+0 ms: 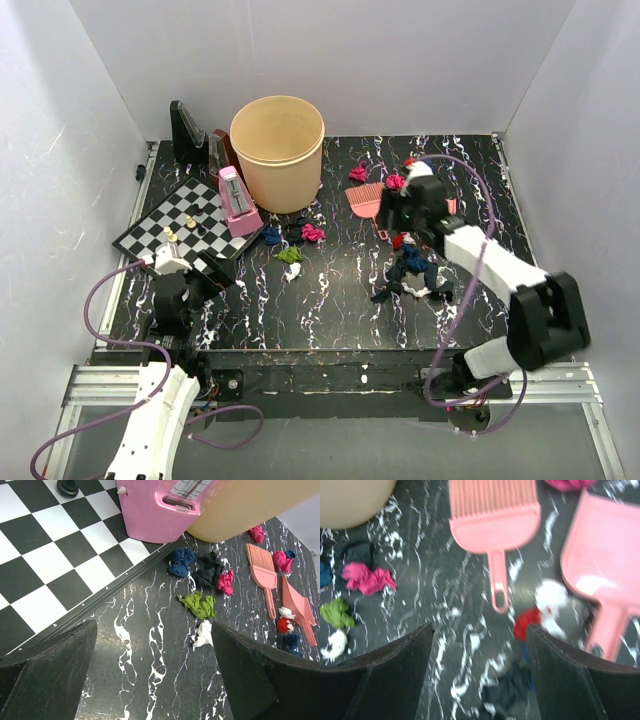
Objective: Sweep away the paper scraps from the table
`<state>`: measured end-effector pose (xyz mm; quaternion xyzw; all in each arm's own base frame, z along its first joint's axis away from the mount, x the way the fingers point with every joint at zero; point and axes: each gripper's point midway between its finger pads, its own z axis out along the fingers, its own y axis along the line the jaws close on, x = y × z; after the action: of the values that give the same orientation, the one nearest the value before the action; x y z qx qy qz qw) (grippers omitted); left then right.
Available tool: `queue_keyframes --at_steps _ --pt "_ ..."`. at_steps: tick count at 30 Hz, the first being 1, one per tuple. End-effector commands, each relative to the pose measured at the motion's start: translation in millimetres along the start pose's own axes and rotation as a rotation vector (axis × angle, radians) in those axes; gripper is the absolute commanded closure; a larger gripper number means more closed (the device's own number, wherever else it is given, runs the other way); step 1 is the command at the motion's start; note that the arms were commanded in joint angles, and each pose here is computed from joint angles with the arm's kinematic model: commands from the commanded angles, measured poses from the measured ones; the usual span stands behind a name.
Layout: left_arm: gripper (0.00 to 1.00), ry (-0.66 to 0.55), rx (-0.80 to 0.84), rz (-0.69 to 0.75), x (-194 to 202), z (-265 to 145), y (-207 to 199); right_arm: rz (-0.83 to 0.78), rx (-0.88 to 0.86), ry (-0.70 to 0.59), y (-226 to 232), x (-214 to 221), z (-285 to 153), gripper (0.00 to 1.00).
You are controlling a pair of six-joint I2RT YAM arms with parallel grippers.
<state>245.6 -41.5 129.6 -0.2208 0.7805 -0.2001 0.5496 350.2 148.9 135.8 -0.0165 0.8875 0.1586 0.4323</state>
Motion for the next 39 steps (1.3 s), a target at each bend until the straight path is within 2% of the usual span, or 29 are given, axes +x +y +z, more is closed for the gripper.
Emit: queue_keyframes --at_steps 1,6,15,22,24,29,33,39 --pt "0.02 0.009 0.038 0.007 0.7 0.7 -7.1 -0.157 0.095 0.045 8.1 -25.7 42.0 0.21" --pt "0.02 0.008 0.037 0.004 0.6 1.6 -6.9 -0.170 0.134 0.163 7.2 -19.9 87.9 0.31" --pt "0.02 0.020 0.045 0.001 3.1 3.2 -8.2 -0.180 0.160 0.277 -1.7 14.3 122.9 0.32" --pt "0.02 0.033 0.041 0.001 4.6 4.8 -8.1 -0.199 0.182 0.338 -4.3 31.3 127.4 0.44" --pt "0.02 0.033 0.040 0.001 4.5 4.7 -7.9 -0.211 0.191 0.361 -4.6 35.8 128.4 0.54" --pt "0.02 0.033 0.038 0.001 5.0 4.4 -7.2 -0.253 0.230 0.382 -6.7 41.9 130.8 0.65" --pt "0.02 0.036 0.043 0.002 5.3 4.3 -8.2 -0.291 0.248 0.361 -2.1 38.5 126.2 0.79" --pt "0.06 0.058 0.078 0.013 8.3 3.8 -14.4 -0.283 0.187 0.254 23.5 6.2 87.5 0.80"
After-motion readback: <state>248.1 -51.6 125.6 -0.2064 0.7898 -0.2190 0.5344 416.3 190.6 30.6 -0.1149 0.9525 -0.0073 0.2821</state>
